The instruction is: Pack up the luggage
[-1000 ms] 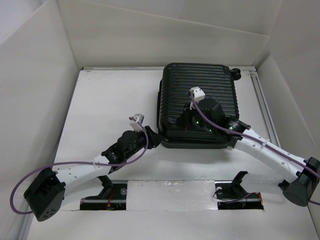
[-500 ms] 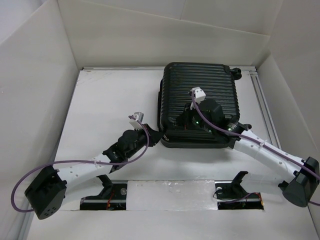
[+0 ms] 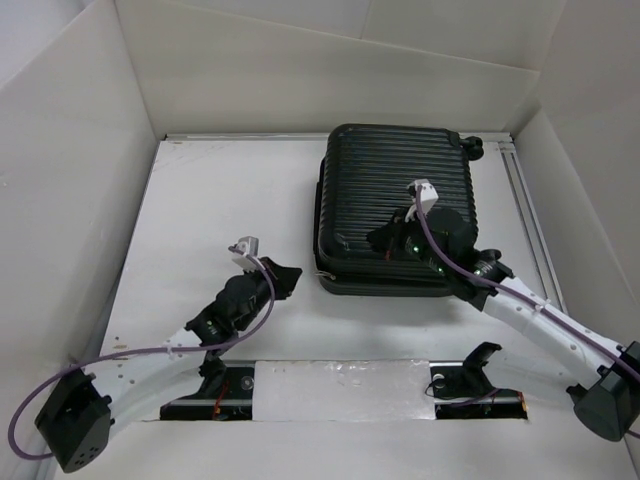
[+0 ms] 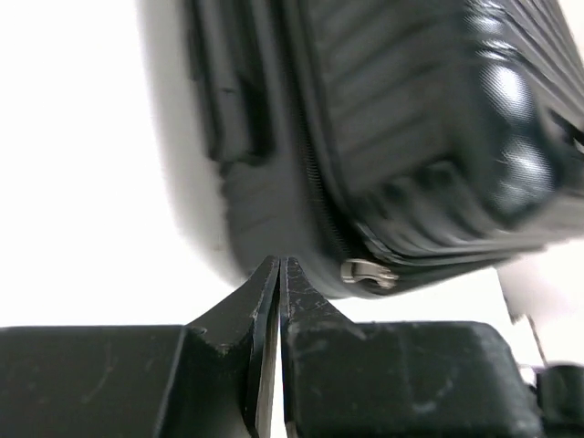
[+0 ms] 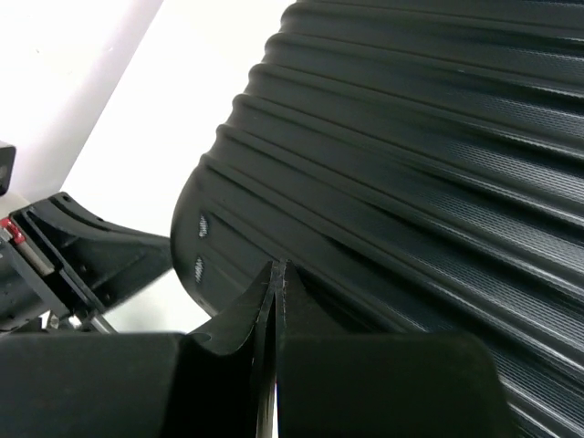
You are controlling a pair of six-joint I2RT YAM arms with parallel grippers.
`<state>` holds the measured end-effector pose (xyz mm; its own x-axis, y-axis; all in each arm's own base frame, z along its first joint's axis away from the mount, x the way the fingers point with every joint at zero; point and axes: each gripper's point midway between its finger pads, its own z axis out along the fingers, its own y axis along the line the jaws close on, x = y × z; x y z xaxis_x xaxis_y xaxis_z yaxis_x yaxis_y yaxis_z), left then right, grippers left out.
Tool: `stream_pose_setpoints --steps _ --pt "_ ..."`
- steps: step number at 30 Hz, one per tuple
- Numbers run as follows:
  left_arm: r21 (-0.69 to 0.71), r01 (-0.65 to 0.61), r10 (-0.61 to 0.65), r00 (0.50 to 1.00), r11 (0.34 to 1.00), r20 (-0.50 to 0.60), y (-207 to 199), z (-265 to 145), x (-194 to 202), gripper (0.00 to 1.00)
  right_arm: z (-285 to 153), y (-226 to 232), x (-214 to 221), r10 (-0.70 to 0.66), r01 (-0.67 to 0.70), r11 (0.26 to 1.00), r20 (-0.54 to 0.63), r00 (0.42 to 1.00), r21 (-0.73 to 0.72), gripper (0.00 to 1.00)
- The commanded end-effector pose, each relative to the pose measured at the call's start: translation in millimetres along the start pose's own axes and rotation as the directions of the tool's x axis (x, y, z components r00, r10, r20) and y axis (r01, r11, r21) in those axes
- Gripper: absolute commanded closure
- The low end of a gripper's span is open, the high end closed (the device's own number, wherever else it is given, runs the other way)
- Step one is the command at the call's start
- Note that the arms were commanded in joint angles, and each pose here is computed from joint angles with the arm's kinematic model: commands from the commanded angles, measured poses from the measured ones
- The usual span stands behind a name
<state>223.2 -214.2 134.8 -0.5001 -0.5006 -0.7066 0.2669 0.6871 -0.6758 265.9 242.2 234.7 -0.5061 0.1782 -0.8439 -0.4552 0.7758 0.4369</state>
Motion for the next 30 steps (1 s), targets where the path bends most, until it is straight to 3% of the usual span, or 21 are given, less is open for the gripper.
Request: stream_pose_setpoints --steps 1,5,10,14,15,28,30 --pt "-0.102 0.009 -0.002 0.998 0.995 0.062 26 -7 -7 1.0 -6 -44 41 0.003 0.015 0.99 -0.13 0.992 0.138 0.99" --pt "-0.187 0.046 -0.033 0.997 0.981 0.071 53 -16 2 1.0 -7 -61 46 0.016 0.009 0.984 -0.142 0.99 0.177 0.99" --pt "0.01 0.054 -0.054 0.997 0.999 0.048 10 -13 -2 0.97 -10 -64 48 0.019 0.004 0.987 -0.142 0.99 0.161 0.99" --pt "0.151 0.103 -0.098 0.994 0.983 -0.04 -26 -12 4 0.53 -12 -62 46 0.024 -0.003 0.989 -0.137 0.99 0.149 0.99" --pt "0.164 0.115 -0.109 0.993 0.98 -0.047 -29 -12 4 0.51 -12 -62 46 0.024 -0.003 0.989 -0.138 0.99 0.149 0.99" --pt "0.273 0.157 -0.145 0.987 0.949 -0.063 -63 1 -4 0.51 -11 -63 53 0.019 0.004 0.99 -0.163 0.987 0.139 0.98" --pt "0.274 0.146 -0.138 0.989 0.95 -0.049 -68 6 -10 0.55 -11 -61 54 0.02 0.002 0.991 -0.166 0.986 0.13 0.98"
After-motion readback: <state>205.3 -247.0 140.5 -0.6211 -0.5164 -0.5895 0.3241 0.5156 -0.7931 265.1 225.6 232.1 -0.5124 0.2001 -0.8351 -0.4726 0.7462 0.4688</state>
